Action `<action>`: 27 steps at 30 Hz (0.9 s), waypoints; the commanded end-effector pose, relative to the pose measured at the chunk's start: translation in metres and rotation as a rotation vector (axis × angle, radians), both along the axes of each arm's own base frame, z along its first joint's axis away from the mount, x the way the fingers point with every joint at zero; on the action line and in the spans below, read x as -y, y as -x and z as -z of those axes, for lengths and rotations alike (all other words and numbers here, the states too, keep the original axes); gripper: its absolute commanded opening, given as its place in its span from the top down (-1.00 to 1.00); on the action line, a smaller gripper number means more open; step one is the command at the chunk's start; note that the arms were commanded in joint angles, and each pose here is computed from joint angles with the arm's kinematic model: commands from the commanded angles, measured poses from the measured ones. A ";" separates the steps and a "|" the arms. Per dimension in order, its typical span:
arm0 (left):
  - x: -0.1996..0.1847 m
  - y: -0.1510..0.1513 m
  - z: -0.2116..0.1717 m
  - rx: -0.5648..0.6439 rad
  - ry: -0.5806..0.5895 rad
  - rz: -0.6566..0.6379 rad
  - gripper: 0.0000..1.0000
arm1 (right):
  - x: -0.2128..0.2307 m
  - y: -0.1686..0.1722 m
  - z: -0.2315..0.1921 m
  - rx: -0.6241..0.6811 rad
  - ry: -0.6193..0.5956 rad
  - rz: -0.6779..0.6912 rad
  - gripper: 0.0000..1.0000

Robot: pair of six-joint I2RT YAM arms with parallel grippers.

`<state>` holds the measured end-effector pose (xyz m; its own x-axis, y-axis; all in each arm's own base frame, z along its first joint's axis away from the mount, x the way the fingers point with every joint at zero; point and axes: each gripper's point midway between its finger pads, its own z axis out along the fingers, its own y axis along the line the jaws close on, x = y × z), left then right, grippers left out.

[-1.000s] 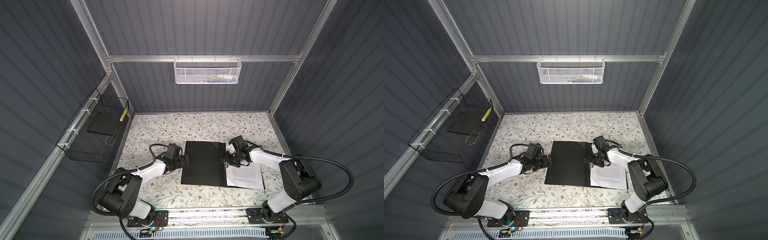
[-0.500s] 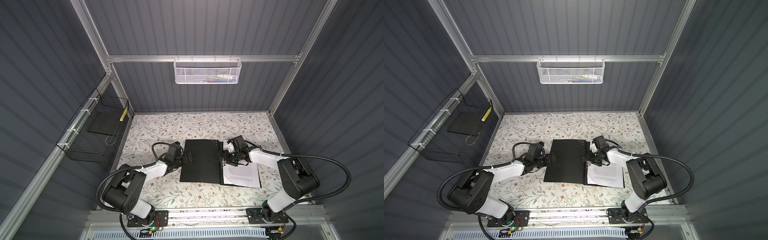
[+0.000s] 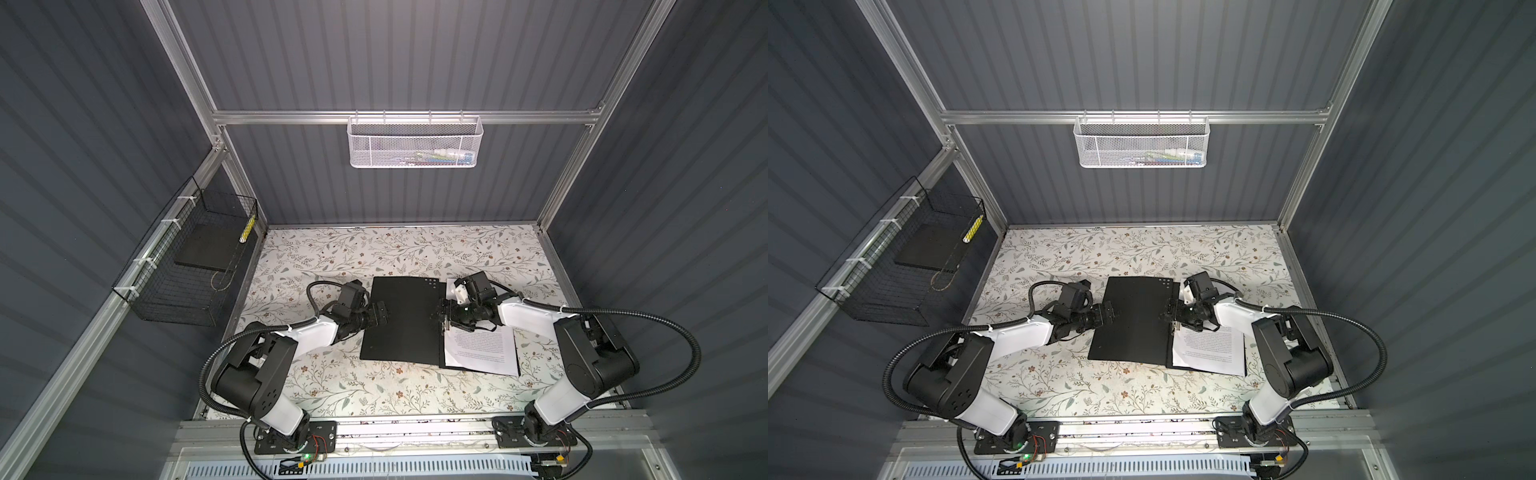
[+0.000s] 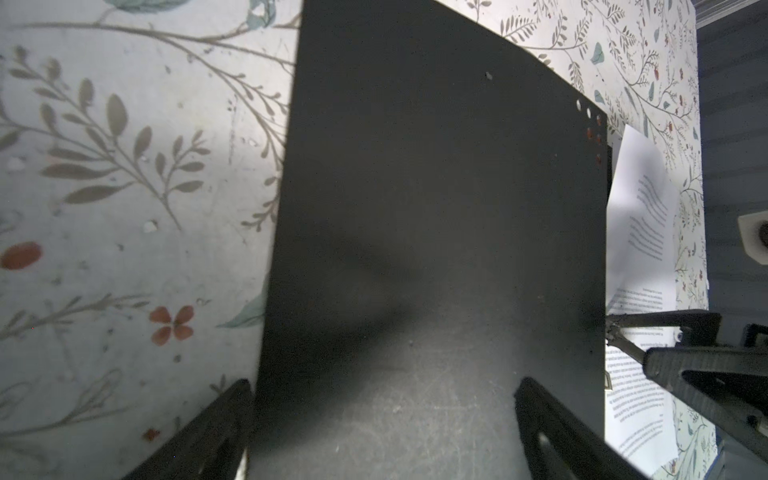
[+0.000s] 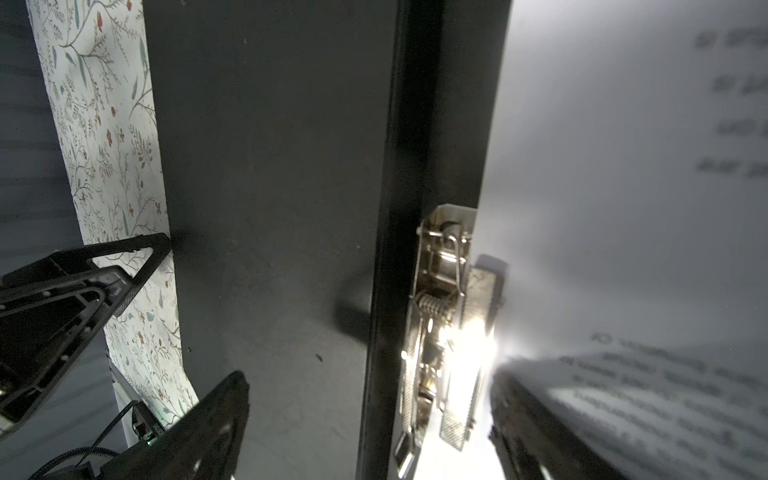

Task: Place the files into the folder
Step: 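Lift the black cover with the left gripper and fold it over the sheets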

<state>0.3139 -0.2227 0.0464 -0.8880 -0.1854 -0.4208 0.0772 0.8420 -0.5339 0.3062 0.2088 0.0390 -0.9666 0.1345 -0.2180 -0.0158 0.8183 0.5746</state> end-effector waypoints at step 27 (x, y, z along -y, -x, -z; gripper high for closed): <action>0.075 0.028 -0.171 0.203 0.387 0.272 -0.90 | -0.090 0.018 -0.012 -0.045 -0.219 -0.172 -0.80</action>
